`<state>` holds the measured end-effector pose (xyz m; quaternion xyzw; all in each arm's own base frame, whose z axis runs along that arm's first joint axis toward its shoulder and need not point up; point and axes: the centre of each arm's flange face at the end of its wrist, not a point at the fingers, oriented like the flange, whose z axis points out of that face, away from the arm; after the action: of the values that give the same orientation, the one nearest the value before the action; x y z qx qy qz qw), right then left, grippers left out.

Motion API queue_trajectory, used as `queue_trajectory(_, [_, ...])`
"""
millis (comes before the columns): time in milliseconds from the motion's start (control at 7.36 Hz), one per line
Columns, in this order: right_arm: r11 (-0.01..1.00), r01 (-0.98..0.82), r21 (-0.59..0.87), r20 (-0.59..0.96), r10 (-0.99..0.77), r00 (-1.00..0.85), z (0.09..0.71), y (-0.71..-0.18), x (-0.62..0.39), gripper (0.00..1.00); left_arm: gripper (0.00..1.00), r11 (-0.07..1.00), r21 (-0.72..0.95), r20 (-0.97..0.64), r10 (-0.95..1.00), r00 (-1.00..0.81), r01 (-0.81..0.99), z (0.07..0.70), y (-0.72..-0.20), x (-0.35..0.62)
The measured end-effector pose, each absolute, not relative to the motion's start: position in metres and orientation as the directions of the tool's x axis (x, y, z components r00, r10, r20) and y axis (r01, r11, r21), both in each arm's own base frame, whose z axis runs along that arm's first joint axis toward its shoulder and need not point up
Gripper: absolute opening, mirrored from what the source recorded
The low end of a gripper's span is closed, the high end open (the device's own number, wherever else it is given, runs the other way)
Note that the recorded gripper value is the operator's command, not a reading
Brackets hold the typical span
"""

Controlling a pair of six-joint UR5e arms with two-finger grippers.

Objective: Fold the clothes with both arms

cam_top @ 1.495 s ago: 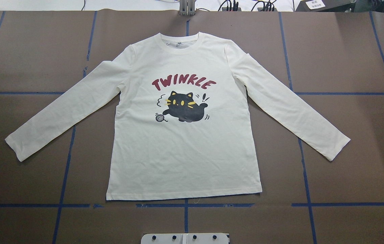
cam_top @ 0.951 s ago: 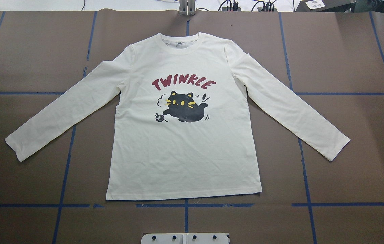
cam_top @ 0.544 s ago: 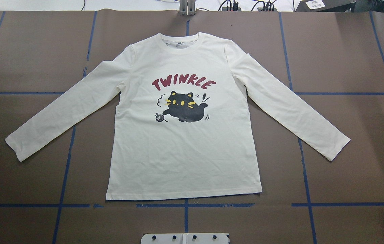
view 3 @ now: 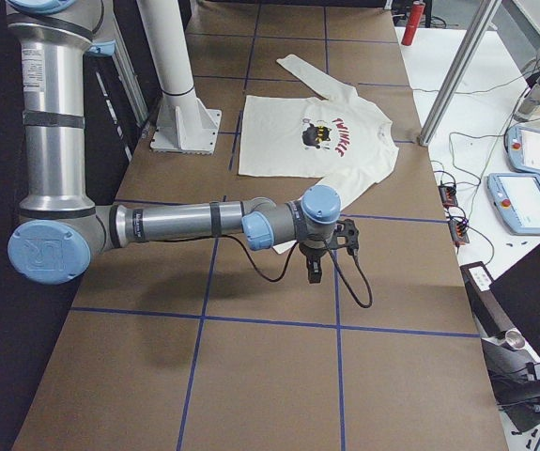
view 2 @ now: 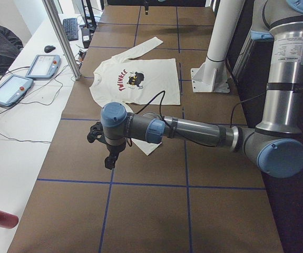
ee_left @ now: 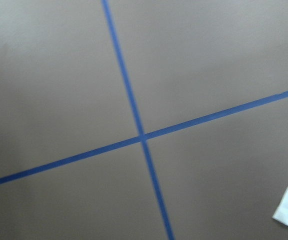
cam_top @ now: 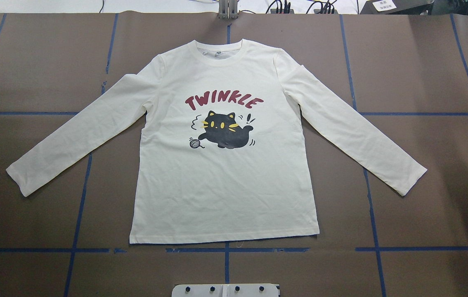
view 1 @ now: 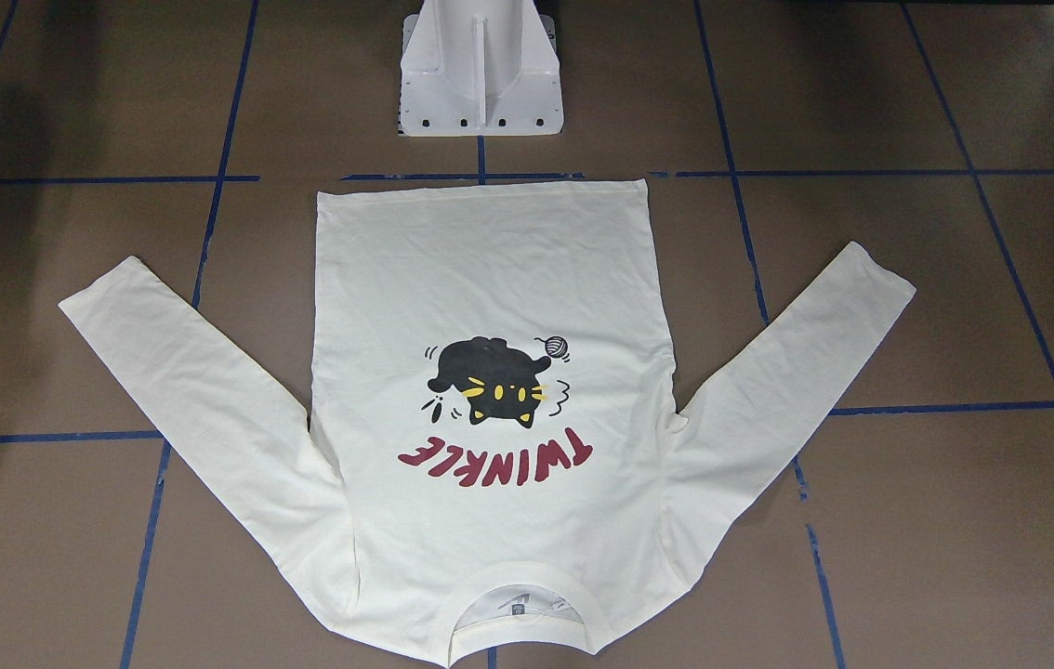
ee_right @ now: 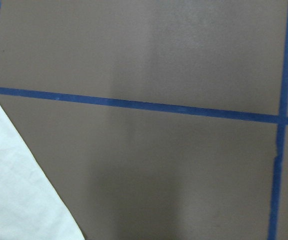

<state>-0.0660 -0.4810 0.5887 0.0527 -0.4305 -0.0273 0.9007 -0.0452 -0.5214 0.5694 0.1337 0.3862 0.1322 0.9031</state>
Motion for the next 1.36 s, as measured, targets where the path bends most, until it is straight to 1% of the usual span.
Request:
queue_trajectory(272, [0.995,-0.071,0.075,0.804,-0.019,0.595,0.587,-0.446,-0.131,1.0,1.0,0.925,0.354,-0.667,0.353,0.657,-0.137,0.573,-0.52,-0.042])
queue_trajectory(408, [0.995,-0.08,0.054,0.801,0.005,0.599,0.58,-0.436,-0.164,1.0,1.0,0.926,0.351,-0.669,0.351,0.655,-0.139,0.58,-0.515,-0.042])
queue_trajectory(815, [0.994,-0.095,0.053,0.757,0.022,0.653,0.57,-0.41,-0.236,1.0,1.0,0.924,0.355,-0.671,0.356,0.65,-0.139,0.591,-0.507,-0.041])
queue_trajectory(1359, [0.997,-0.076,0.024,0.743,0.033,0.668,0.576,-0.398,-0.26,1.0,1.0,0.923,0.358,-0.671,0.359,0.648,-0.141,0.592,-0.507,-0.041])
